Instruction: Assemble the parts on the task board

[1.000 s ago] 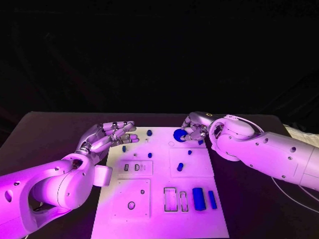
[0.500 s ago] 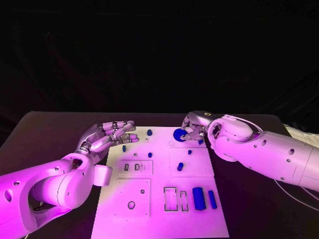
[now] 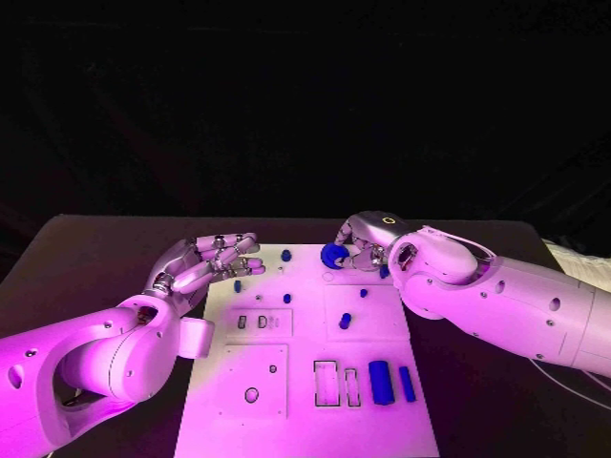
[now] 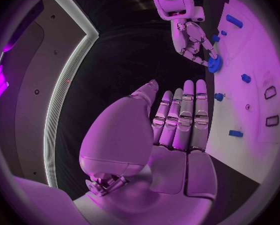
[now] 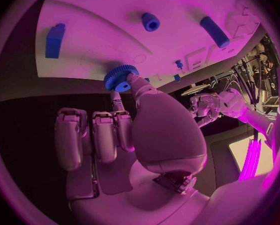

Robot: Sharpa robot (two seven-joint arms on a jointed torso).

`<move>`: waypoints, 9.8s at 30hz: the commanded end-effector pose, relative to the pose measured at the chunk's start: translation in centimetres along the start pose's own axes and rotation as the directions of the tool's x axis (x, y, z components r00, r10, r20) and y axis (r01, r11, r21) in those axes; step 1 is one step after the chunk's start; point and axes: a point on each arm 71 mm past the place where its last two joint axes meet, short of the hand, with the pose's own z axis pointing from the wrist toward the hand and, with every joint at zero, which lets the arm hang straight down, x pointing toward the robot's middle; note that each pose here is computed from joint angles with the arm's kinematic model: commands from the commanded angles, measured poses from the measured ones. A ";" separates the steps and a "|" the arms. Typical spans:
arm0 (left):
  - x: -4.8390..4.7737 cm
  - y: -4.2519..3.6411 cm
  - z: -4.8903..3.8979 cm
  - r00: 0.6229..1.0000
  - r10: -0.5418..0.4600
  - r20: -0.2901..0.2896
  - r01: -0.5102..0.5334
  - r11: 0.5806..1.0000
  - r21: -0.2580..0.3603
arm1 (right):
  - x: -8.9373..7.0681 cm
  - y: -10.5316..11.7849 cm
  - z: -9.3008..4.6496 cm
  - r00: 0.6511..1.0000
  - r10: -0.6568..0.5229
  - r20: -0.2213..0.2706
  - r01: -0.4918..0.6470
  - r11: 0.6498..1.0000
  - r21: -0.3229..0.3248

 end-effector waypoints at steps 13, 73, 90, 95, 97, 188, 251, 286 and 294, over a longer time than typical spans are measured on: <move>0.15 0.01 0.21 1.000 -0.010 -0.019 0.010 1.000 0.003 | -0.5 5.5 0.5 0.998 0.031 0.045 -0.027 0.995 -0.095; 0.19 0.12 0.48 1.000 -0.009 -0.018 0.009 1.000 0.007 | 3.0 8.9 2.9 0.996 0.039 -0.084 -0.048 0.993 -0.110; -1.03 0.07 0.39 1.000 0.001 0.003 -0.001 1.000 0.007 | -2.0 -3.3 -3.4 0.915 0.402 -0.016 -0.399 0.901 -0.169; -1.00 0.19 0.59 1.000 -0.001 -0.001 0.001 1.000 0.007 | -2.0 -7.6 -5.5 0.917 0.398 -0.029 -0.399 0.910 -0.111; -1.04 0.22 0.62 1.000 0.000 0.000 0.000 1.000 0.007 | -1.9 -8.4 -5.9 0.921 0.389 -0.032 -0.390 0.915 -0.098; -1.41 0.53 1.01 1.000 0.004 0.009 -0.004 1.000 0.003 | 2.9 -1.9 -2.7 0.920 0.390 -0.030 -0.391 0.919 -0.053; -1.77 0.80 1.56 1.000 0.000 0.031 0.000 1.000 0.003 | 8.6 12.4 -2.4 0.952 0.135 -0.273 -0.181 0.972 -0.148; -1.81 0.82 1.56 0.999 0.001 0.032 -0.001 1.000 0.002 | 8.1 12.4 -2.6 0.968 0.172 -0.184 -0.201 0.967 -0.157; -1.85 0.86 1.59 1.000 0.000 0.031 0.000 1.000 -0.002 | 7.2 12.6 -2.9 0.966 0.243 -0.086 -0.255 0.946 -0.202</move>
